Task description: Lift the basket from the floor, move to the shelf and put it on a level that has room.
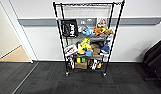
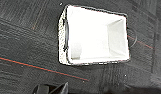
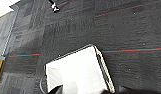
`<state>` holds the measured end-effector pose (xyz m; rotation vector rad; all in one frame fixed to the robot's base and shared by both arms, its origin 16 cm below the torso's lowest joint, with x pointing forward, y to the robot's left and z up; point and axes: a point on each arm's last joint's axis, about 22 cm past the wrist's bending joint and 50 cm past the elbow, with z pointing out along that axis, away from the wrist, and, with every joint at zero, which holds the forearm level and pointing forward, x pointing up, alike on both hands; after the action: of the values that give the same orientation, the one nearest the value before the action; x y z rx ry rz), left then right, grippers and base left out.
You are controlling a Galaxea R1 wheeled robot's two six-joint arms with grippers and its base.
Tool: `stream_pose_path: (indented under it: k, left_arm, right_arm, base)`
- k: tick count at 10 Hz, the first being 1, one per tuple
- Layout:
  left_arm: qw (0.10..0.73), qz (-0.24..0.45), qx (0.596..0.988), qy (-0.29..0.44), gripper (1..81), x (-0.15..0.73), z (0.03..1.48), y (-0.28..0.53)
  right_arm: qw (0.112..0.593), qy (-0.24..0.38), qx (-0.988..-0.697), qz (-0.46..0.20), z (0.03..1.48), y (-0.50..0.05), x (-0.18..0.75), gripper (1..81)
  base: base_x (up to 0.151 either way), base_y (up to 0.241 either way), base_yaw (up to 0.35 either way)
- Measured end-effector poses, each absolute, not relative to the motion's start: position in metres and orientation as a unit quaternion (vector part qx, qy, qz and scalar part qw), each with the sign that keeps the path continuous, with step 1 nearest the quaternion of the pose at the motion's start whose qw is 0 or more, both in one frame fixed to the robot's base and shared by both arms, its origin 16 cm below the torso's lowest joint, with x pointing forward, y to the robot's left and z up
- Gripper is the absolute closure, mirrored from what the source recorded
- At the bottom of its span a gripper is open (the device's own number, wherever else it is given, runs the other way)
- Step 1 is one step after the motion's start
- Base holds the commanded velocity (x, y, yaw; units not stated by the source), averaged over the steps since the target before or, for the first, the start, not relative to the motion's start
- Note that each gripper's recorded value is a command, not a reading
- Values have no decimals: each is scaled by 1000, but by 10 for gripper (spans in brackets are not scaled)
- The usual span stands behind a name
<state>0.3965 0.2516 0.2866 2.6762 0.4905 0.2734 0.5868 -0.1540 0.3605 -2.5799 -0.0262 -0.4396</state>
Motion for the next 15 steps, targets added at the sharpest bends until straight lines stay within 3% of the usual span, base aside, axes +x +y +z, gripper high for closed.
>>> stream_pose_path:
  k: [10,15]
  left_arm:
    - [182,63,960,202,10,409,177,275]
    - [188,93,958,198,10,450,147,277]
  right_arm:
    - [251,-3,-961,-112,229,-146,598,10]
    - [251,-16,-958,-135,212,-137,638,10]
  base:
    - [0,0,0]
    - [0,0,0]
